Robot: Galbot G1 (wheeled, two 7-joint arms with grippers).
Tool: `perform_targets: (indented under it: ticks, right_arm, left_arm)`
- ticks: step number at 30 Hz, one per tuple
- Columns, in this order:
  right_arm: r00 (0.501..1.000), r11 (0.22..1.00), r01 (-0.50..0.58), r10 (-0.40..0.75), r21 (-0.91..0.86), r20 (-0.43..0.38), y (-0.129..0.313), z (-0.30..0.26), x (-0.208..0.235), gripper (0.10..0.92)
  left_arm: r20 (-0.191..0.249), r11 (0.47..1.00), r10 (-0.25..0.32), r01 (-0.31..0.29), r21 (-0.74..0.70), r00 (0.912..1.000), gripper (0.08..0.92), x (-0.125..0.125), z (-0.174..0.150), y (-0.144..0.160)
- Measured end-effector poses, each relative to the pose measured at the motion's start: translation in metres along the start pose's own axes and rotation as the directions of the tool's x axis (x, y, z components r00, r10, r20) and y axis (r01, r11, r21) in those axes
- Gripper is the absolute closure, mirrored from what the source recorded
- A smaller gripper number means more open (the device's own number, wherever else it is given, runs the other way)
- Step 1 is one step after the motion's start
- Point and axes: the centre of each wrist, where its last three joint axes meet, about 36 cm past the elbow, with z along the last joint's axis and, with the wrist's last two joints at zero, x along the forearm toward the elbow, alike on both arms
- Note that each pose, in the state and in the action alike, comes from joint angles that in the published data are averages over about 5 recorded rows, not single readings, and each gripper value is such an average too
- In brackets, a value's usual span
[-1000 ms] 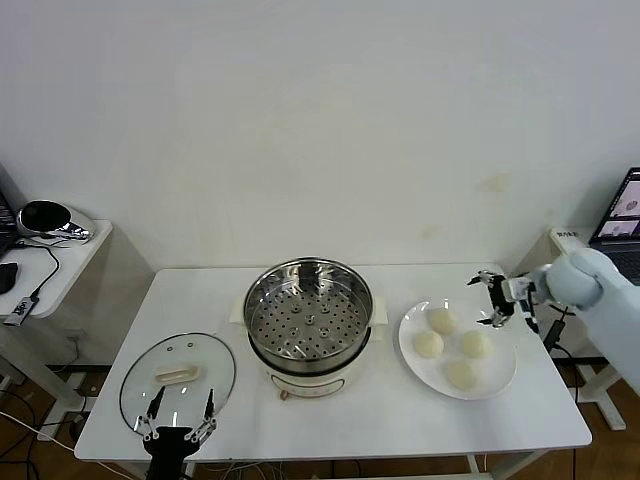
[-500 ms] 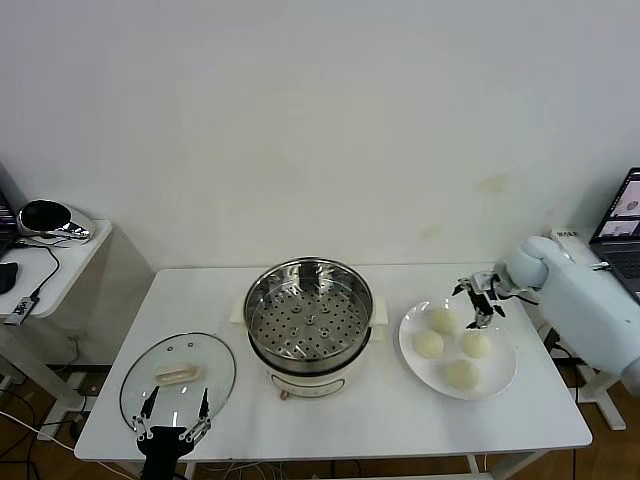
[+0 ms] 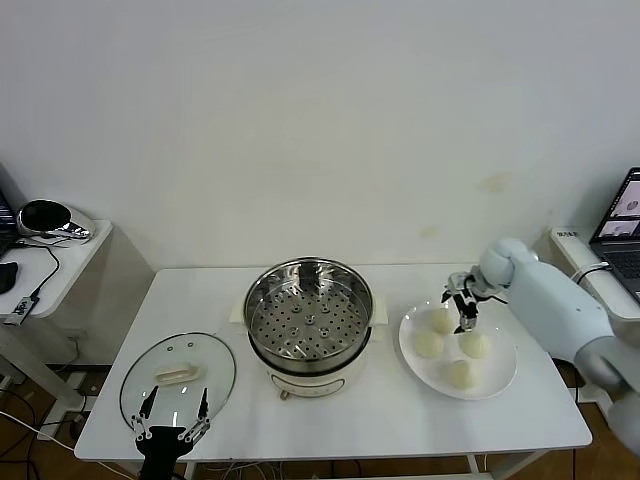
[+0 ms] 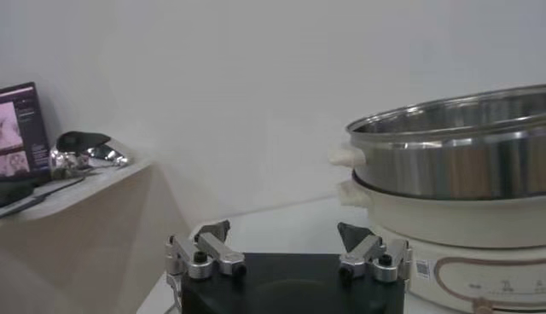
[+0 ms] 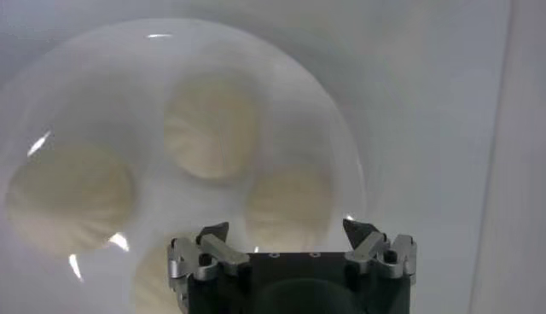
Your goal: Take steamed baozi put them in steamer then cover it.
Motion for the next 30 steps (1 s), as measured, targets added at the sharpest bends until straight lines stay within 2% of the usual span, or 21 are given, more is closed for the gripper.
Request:
perform_targets:
  ticks: [13,22,30]
  right_arm:
    - [1.0,0.999,0.009,-0.01,-0.031,-0.025,-0.009,-0.008,-0.012,0.211]
    - [0.999,0.999,0.018,-0.019,-0.035,-0.041,-0.009,-0.007,-0.014,0.34]
    - [0.999,0.999,0.019,-0.02,-0.032,-0.045,-0.008,-0.005,-0.013,0.399]
  left_arm:
    - [0.003,1.0,0.001,-0.001,0.003,1.0,0.177,0.0,-0.001,-0.001]
    - [0.008,1.0,0.0,0.0,0.004,1.0,0.177,0.0,-0.003,-0.001]
    - [0.008,1.0,-0.001,0.001,0.005,1.0,0.177,0.001,-0.004,-0.001]
